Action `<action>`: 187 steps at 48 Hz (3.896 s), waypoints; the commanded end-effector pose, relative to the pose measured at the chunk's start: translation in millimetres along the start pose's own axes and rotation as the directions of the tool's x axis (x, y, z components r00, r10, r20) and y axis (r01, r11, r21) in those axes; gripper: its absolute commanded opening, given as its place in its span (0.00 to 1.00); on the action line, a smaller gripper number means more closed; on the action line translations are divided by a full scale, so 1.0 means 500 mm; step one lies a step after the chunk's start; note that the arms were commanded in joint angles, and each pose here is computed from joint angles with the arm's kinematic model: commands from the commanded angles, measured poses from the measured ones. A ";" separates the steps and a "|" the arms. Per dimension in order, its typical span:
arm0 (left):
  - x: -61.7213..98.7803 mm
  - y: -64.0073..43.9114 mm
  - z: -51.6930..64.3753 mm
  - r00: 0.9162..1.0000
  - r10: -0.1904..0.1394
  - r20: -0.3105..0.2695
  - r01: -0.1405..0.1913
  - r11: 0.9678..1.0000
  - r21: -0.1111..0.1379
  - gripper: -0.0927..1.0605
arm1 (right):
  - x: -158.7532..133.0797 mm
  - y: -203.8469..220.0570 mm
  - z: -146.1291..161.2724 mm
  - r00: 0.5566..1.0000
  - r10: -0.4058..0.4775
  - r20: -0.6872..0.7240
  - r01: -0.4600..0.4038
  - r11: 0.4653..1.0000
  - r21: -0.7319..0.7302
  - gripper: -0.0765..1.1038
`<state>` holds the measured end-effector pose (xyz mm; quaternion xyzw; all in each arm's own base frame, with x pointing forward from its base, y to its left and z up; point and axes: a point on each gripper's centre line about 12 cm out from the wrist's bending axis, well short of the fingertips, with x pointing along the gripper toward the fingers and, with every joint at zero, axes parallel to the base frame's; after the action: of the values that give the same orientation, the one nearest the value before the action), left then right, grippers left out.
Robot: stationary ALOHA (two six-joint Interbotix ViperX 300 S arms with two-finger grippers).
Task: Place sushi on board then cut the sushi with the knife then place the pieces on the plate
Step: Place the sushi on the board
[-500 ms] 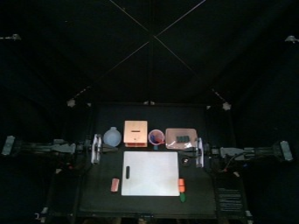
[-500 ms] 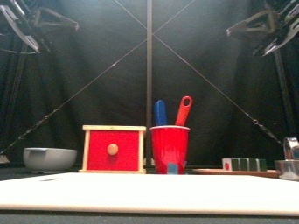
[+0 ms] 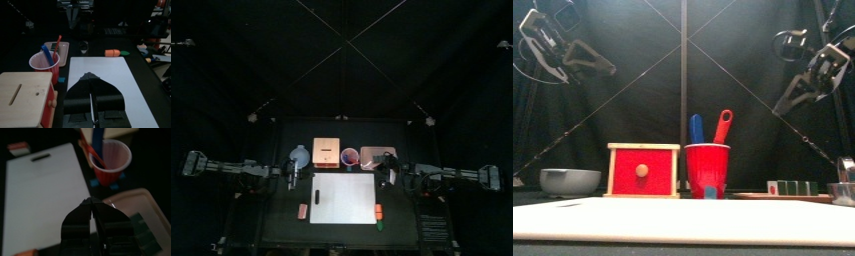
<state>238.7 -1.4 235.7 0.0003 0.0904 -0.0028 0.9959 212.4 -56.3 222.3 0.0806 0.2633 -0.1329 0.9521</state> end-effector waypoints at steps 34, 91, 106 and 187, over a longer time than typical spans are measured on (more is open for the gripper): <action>0.016 -0.001 0.015 1.000 -0.001 0.014 0.001 1.000 -0.004 0.07 | 0.012 -0.115 -0.017 0.918 -0.280 -0.282 0.202 0.940 -0.277 0.89; 0.012 -0.001 -0.004 1.000 -0.003 -0.009 0.002 1.000 -0.005 0.07 | 0.166 -0.202 -0.123 0.829 -0.192 -0.526 0.070 0.968 -0.242 0.75; 0.012 -0.001 -0.005 1.000 -0.001 -0.011 0.000 1.000 -0.007 0.07 | 0.138 -0.186 -0.075 0.858 -0.150 -0.491 0.136 0.989 -0.066 0.60; 0.011 0.001 -0.005 1.000 0.007 -0.012 -0.008 1.000 -0.026 0.07 | 0.274 0.321 0.023 0.851 -0.243 -0.465 0.522 0.476 0.707 0.60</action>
<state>241.1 -0.8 226.4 -0.0114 0.1064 0.0017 0.9943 364.9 58.7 157.5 0.4499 0.3417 -0.4405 0.6977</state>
